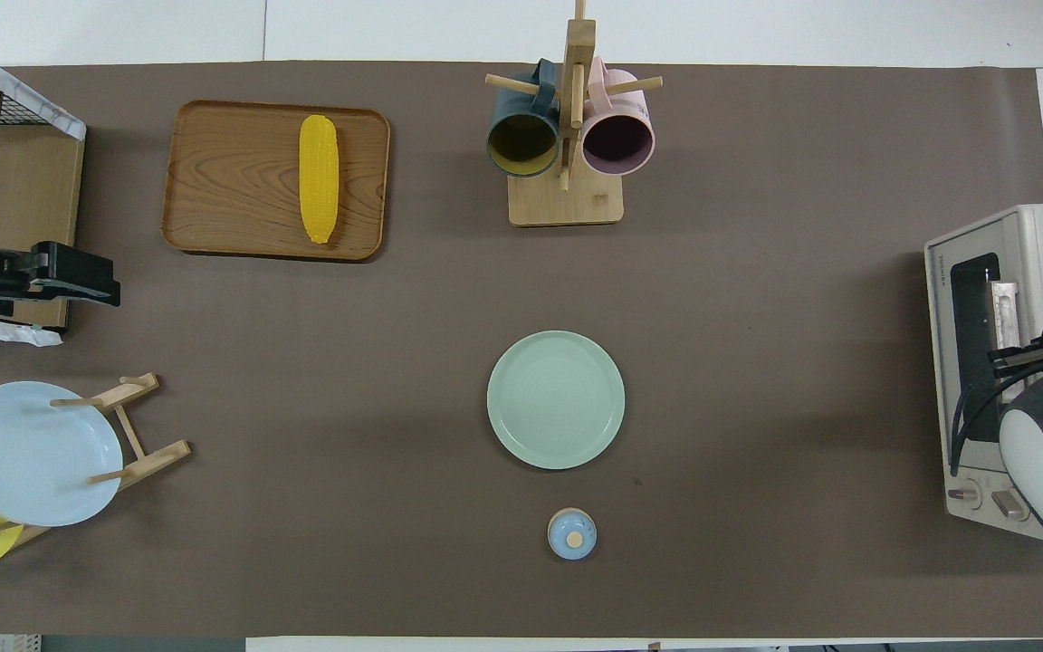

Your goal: Put corn in oven

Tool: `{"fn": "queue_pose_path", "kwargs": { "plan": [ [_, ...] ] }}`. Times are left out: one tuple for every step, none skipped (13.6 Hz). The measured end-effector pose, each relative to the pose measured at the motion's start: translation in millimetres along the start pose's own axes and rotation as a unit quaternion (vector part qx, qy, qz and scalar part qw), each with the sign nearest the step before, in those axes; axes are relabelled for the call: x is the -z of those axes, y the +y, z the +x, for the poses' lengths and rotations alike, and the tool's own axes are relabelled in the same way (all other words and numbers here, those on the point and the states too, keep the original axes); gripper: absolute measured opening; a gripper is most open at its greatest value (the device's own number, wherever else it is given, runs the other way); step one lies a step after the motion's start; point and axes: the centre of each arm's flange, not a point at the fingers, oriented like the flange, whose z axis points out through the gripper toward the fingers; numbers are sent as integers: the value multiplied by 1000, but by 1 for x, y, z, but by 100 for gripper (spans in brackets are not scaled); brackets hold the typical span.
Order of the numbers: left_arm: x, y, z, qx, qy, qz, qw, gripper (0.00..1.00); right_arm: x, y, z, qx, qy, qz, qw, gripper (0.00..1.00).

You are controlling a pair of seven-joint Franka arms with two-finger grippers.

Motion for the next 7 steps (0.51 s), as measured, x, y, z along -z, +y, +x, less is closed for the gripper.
{"fn": "queue_pose_path", "kwargs": {
  "plan": [
    [-2,0,3,0,6,-1,1000,100,-1,-1,2,1,3,0,1000,1],
    [-8,2,7,0,7,-3,1000,100,-5,-3,4,2,4,0,1000,1],
    [-17,4,14,-1,5,-8,1000,100,-4,-3,4,1,4,0,1000,1],
    [-29,8,22,-1,4,-17,1000,100,-4,-3,4,0,4,0,1000,1],
    [-42,11,31,0,3,-25,1000,100,-4,-4,4,-2,4,0,1000,1],
    [-56,13,40,0,0,-30,1000,100,-4,-6,5,-5,5,4,1000,1],
    [-72,18,50,-1,-4,-35,999,100,-3,-11,6,-7,7,10,1000,1]
  ]
}}
